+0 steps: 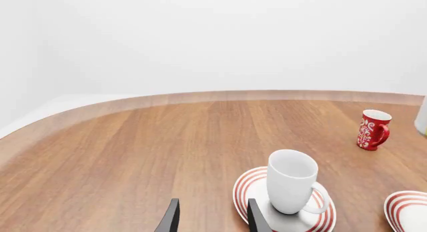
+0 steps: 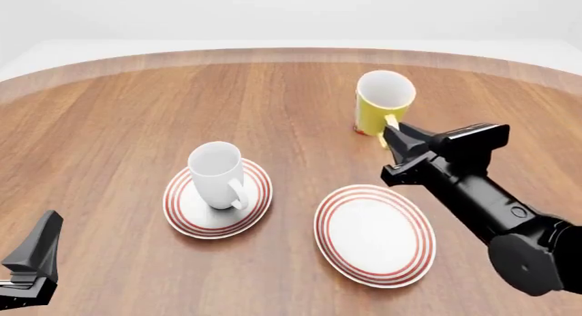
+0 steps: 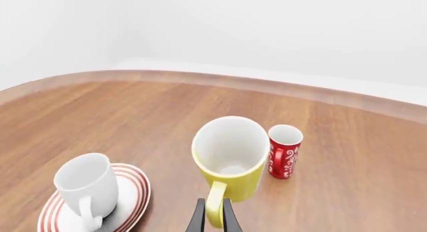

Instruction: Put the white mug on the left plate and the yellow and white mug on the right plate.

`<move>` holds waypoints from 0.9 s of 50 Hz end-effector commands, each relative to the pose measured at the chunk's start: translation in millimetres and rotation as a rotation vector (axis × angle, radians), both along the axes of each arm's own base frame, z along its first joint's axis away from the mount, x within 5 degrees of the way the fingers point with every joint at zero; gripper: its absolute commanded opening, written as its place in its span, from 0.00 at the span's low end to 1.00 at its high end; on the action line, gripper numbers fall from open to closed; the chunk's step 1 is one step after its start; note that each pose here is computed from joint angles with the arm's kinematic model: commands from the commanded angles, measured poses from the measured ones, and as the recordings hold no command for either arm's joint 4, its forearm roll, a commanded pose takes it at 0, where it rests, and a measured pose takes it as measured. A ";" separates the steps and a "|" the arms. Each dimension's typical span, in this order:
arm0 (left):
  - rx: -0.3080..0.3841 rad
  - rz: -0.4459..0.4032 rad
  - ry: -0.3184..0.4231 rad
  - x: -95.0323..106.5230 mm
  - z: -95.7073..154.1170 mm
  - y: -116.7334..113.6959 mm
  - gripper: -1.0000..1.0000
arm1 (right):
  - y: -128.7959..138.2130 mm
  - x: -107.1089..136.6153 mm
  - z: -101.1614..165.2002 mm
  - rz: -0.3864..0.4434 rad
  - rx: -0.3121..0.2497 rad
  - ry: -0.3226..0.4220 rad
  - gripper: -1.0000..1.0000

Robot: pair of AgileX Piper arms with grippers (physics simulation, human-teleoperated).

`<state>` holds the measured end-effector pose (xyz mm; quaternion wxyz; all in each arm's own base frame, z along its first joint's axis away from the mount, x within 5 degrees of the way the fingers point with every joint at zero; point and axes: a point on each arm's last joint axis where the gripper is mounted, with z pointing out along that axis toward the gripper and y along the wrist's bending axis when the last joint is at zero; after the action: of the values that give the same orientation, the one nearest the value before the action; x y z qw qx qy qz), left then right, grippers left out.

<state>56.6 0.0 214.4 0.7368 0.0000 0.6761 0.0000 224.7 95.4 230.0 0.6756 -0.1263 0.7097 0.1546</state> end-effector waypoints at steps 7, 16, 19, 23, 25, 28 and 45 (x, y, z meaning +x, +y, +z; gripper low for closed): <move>0.000 0.000 0.000 0.0 0.0 0.0 1.00 | -19.9 -37.2 6.9 -0.017 -0.013 -0.013 0.00; 0.000 0.000 0.000 0.0 0.0 0.0 1.00 | -27.6 -58.1 0.9 -0.014 -0.020 0.000 0.00; 0.000 0.000 0.000 0.0 0.0 0.0 1.00 | -30.2 -64.2 -0.1 -0.014 -0.019 0.002 0.00; 0.000 0.000 0.000 0.0 0.0 0.0 1.00 | -33.7 -73.4 0.8 -0.013 -0.014 -0.001 0.00; 0.000 0.000 0.000 0.0 0.0 0.0 1.00 | -34.4 -79.4 -1.2 -0.003 -0.020 0.000 0.00; 0.000 0.000 0.000 0.0 0.0 0.0 1.00 | -36.4 -85.2 -2.8 0.000 -0.021 0.002 0.00; 0.000 0.000 0.000 0.0 0.0 0.0 1.00 | -44.5 -111.7 -4.4 0.024 -0.029 0.009 0.00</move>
<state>56.6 0.0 214.4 0.7368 0.0000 0.6761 0.0000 127.3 55.6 227.1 0.6695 -0.1413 0.7142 0.1472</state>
